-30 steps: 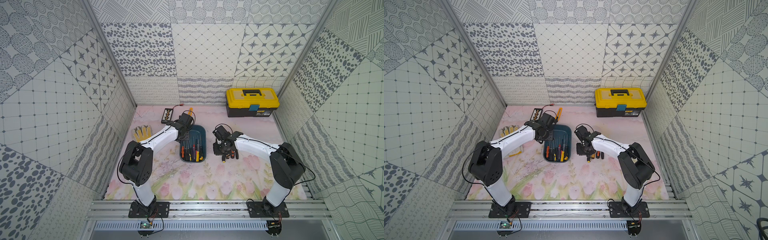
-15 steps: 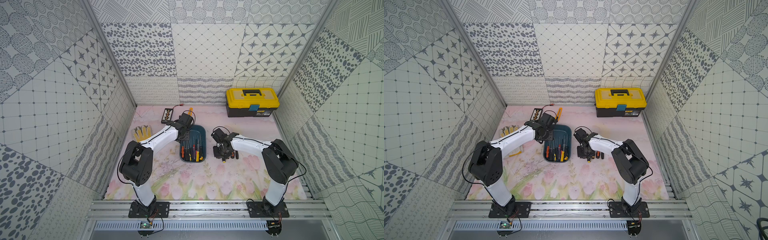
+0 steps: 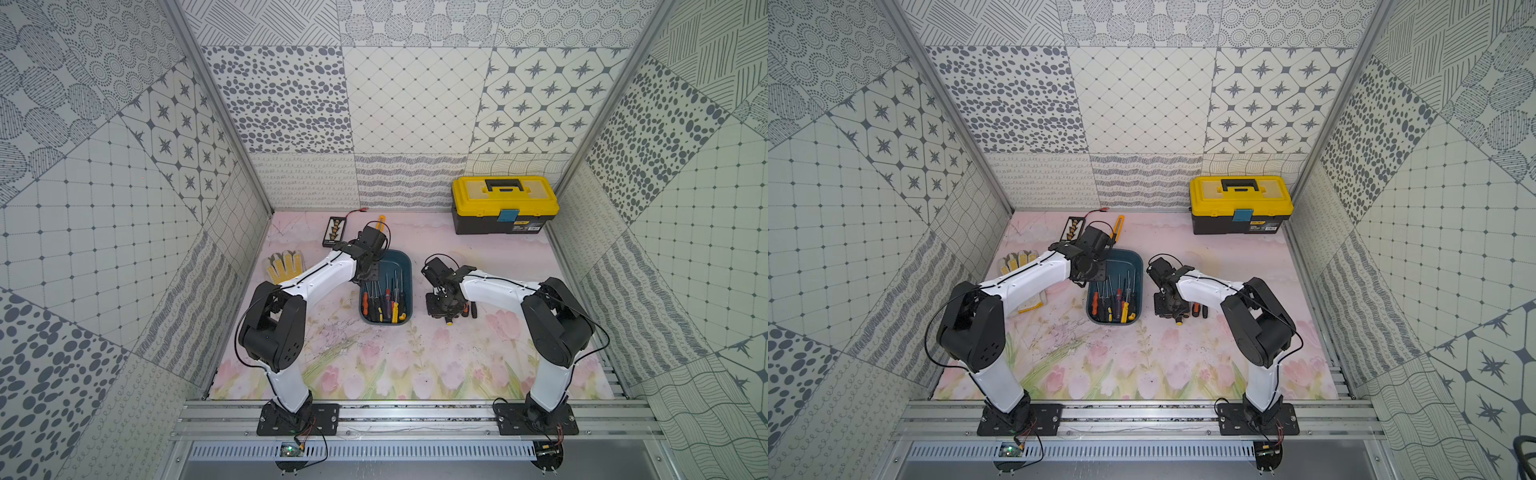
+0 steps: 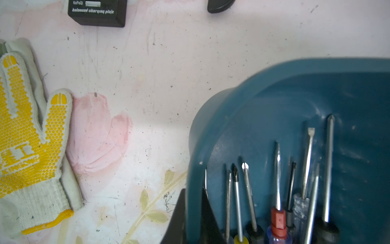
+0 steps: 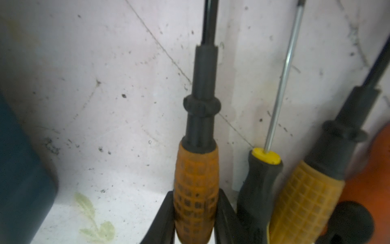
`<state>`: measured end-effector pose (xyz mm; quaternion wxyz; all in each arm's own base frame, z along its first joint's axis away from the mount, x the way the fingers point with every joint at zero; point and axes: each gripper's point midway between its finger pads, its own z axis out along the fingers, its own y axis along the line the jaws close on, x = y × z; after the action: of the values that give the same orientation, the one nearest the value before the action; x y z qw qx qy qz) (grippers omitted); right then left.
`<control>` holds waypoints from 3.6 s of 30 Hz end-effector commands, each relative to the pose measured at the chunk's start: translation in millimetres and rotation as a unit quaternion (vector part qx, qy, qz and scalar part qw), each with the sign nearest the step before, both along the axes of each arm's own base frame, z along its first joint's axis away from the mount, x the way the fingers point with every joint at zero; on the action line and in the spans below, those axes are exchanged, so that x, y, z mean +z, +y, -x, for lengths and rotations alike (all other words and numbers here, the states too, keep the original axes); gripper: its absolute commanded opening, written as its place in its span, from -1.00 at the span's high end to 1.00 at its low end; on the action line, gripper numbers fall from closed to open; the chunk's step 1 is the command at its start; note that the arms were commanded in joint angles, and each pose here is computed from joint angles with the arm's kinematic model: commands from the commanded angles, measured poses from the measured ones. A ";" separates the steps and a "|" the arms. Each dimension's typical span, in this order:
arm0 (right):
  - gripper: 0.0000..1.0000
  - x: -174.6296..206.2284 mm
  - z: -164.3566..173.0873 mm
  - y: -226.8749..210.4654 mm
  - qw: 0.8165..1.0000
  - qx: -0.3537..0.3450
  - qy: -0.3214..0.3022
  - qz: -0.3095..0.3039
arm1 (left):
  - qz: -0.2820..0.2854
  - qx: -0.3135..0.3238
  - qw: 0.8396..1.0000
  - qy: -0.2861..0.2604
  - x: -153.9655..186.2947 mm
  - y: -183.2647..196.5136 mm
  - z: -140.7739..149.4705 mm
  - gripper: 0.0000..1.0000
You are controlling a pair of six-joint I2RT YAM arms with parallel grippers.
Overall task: Take out the screwdriver from the storage box
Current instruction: Place the screwdriver at the center of the board, then pick up the screwdriver from the storage box.
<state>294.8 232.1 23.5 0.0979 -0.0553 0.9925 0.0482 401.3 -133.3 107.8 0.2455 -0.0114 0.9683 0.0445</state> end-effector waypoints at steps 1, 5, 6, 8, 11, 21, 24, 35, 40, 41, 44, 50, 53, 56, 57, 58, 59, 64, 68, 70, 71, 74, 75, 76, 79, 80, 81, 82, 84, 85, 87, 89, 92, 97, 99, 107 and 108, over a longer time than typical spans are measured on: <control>0.47 -3.9 -2.4 1.0 1.000 -0.003 -0.001 0.008 | -0.002 0.016 0.999 -0.030 10.8 1.6 -11.5 1.00; 0.39 -0.8 -3.3 2.0 1.000 -0.003 -0.004 0.004 | 0.000 0.016 0.999 -0.029 10.1 0.9 -11.2 1.00; 0.33 0.0 -2.2 2.9 1.000 -0.003 -0.003 0.000 | 0.000 0.016 0.999 -0.029 10.4 1.0 -11.2 1.00; 0.25 2.0 -1.1 3.9 1.000 -0.005 -0.004 -0.003 | 0.000 0.016 0.999 -0.030 10.7 0.9 -11.3 1.00; 0.16 4.9 -2.0 4.5 1.000 -0.004 -0.009 -0.003 | 0.000 0.015 0.999 -0.028 9.6 0.5 -11.3 1.00; 0.10 23.0 -7.8 12.4 0.999 0.002 -0.026 -0.024 | 0.002 0.013 1.000 -0.028 9.5 0.0 -10.9 1.00; 0.09 35.8 -10.8 15.9 0.998 -0.002 -0.039 -0.040 | 0.003 0.013 0.999 -0.029 10.5 -0.5 -11.3 1.00; 0.02 113.0 -27.9 44.0 0.980 0.016 -0.129 -0.149 | 0.014 0.008 1.000 -0.025 8.1 -4.2 -10.4 1.00; 0.00 135.2 -31.9 71.4 0.968 0.055 -0.147 -0.194 | 0.015 0.007 1.000 -0.024 7.9 -4.9 -10.3 1.00; 0.00 137.2 -32.3 78.3 0.966 0.064 -0.146 -0.203 | 0.016 0.006 1.000 -0.024 7.9 -5.5 -10.1 1.00; 0.00 143.2 -33.1 99.7 0.960 0.079 -0.137 -0.231 | 0.016 0.005 1.000 -0.024 7.7 -5.8 -10.1 1.00; 0.01 141.3 -38.4 134.8 0.953 0.090 -0.132 -0.257 | 0.019 0.005 0.999 -0.026 9.0 -6.4 -10.3 1.00; 0.09 129.6 -39.2 147.9 0.953 0.096 -0.119 -0.260 | 0.021 0.005 0.999 -0.026 10.2 -6.8 -9.9 1.00; 0.12 113.8 -40.8 156.0 0.955 0.095 -0.106 -0.259 | 0.021 0.005 0.999 -0.029 12.1 -6.6 -10.0 1.00; 0.13 107.8 -41.4 157.8 0.956 0.093 -0.101 -0.257 | 0.021 0.005 0.999 -0.029 12.6 -6.2 -10.3 1.00; 0.15 102.7 -42.0 159.6 0.957 0.092 -0.097 -0.257 | 0.022 0.005 0.999 -0.030 13.0 -6.2 -10.1 1.00; 0.16 97.7 -42.9 161.1 0.958 0.090 -0.093 -0.256 | 0.022 0.005 0.999 -0.031 13.9 -6.5 -10.2 1.00; 0.27 78.4 -46.2 168.6 0.960 0.084 -0.079 -0.255 | 0.022 0.005 0.999 -0.031 13.7 -6.5 -10.4 1.00; 0.30 66.4 -50.8 173.6 0.962 0.079 -0.075 -0.250 | 0.023 0.004 0.999 -0.028 12.7 -7.1 -10.0 1.00; 0.31 59.4 -51.8 176.5 0.963 0.078 -0.069 -0.248 | 0.025 0.003 0.999 -0.029 13.3 -7.8 -9.7 1.00; 0.31 55.8 -51.6 178.3 0.964 0.079 -0.066 -0.247 | 0.025 0.004 0.999 -0.030 14.0 -7.6 -10.0 1.00; 0.33 44.9 -51.8 176.4 0.968 0.072 -0.059 -0.233 | 0.024 0.005 0.999 -0.031 15.2 -7.0 -10.1 1.00; 0.34 41.0 -51.7 173.6 0.971 0.069 -0.058 -0.223 | 0.024 0.005 0.999 -0.032 15.5 -6.7 -10.1 1.00; 0.34 37.3 -52.1 168.8 0.974 0.064 -0.059 -0.208 | 0.023 0.005 0.999 -0.031 15.4 -6.6 -10.0 1.00; 0.33 34.8 -51.7 155.5 0.982 0.059 -0.073 -0.161 | 0.024 0.005 0.999 -0.032 15.8 -6.7 -10.2 1.00; 0.33 34.6 -51.6 153.8 0.983 0.058 -0.074 -0.157 | 0.024 0.005 0.999 -0.031 15.1 -6.5 -9.7 1.00; 0.34 34.3 -51.3 152.9 0.983 0.057 -0.074 -0.156 | 0.025 0.006 0.999 -0.031 14.9 -6.6 -10.2 1.00; 0.38 32.8 -50.9 152.2 0.984 0.055 -0.073 -0.155 | 0.025 0.005 0.999 -0.030 14.3 -6.9 -9.8 1.00; 0.50 28.3 -50.2 151.8 0.985 0.051 -0.069 -0.153 | 0.025 0.005 0.999 -0.029 14.0 -7.3 -10.1 1.00; 0.60 25.9 -50.0 152.3 0.985 0.048 -0.066 -0.152 | 0.024 0.006 0.999 -0.030 13.9 -6.8 -10.2 1.00; 0.69 23.7 -49.1 153.0 0.985 0.046 -0.060 -0.155 | 0.022 0.006 0.999 -0.031 14.9 -6.2 -10.2 1.00; 0.70 24.6 -47.0 156.1 0.984 0.049 -0.057 -0.161 | 0.020 0.007 0.999 -0.031 14.2 -5.1 -10.1 1.00; 0.56 25.9 -44.3 161.7 0.982 0.056 -0.054 -0.174 | 0.022 0.006 0.999 -0.029 12.6 -6.4 -10.1 1.00; 0.46 15.9 -39.8 162.9 0.983 0.056 -0.040 -0.172 | 0.020 0.007 0.999 -0.030 14.1 -5.5 -10.3 1.00; 0.42 12.7 -37.8 161.6 0.984 0.055 -0.035 -0.167 | 0.021 0.007 0.999 -0.032 15.3 -5.7 -10.2 1.00; 0.58 0.4 -31.5 161.1 0.986 0.058 -0.018 -0.155 | 0.020 0.010 0.999 -0.034 16.4 -4.7 -10.2 1.00; 0.56 -0.1 -31.6 162.2 0.986 0.059 -0.016 -0.156 | 0.020 0.010 0.999 -0.035 17.3 -4.5 -10.0 1.00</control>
<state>336.6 390.9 48.9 0.1486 -0.0910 0.9598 0.2200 399.4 -133.7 107.0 0.2413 -0.0150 0.9694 0.0415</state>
